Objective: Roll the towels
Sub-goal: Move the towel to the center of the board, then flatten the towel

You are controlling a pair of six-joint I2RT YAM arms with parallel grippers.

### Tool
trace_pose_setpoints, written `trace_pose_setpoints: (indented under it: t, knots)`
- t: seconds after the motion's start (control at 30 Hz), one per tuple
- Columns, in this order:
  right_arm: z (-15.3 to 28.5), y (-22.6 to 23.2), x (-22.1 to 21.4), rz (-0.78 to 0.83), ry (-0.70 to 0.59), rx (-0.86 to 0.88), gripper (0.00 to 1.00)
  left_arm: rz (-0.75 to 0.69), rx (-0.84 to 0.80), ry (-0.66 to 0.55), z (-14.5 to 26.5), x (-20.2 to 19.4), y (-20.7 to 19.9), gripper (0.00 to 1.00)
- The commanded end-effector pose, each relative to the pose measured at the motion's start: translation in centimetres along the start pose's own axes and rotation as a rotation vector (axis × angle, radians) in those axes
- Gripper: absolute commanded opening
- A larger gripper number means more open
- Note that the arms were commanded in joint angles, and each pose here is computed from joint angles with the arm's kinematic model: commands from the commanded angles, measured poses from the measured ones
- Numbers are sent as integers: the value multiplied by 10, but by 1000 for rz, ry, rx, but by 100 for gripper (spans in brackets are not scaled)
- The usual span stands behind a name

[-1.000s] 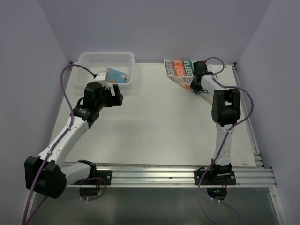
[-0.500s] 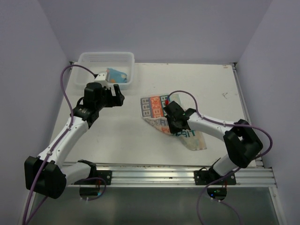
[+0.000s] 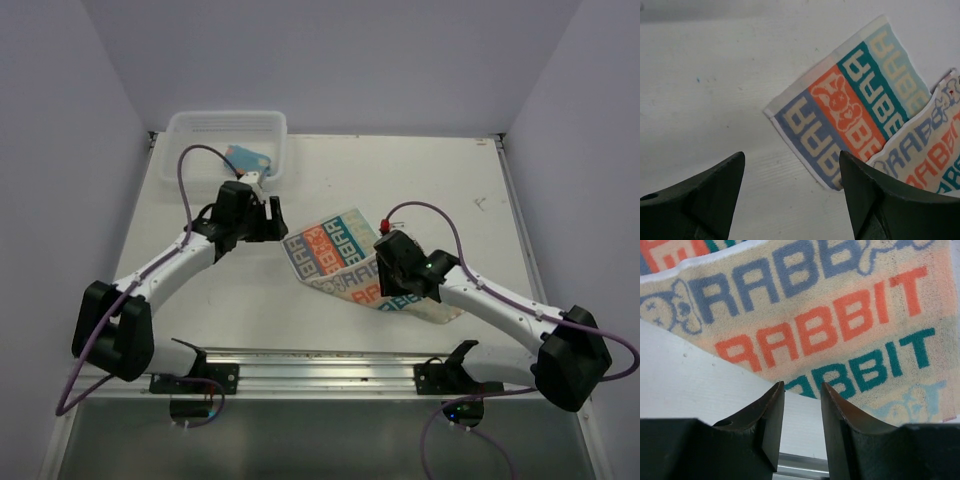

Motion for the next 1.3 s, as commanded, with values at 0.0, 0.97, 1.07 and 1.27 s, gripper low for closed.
trace_pose_setpoints:
  t: [0.0,0.97,1.07,1.27]
  knots:
    - [7,-2,17,-79,-81,-45,38,45,-54,84,-20,-24,-21,76]
    - [-3,-4,12,-88,-113,-12,27,85,168,221,-109,-58,10,52]
    - [-2,-6,12,-84,-122,-17,27,83,174,218,-111,-60,12,50]
    - [4,-10,18,-85,-153,-34,27,58,210,252,-114,-65,13,42]
Point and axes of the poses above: each gripper's point midway between its finger pads, its own z axis back along the fingers, its own y axis along the line the jaws close on, x = y × z, the point moved 2 cm from there along z, back along the fingers, and after that the axes turned 11 degrees about -z, right-handed, at the moved point
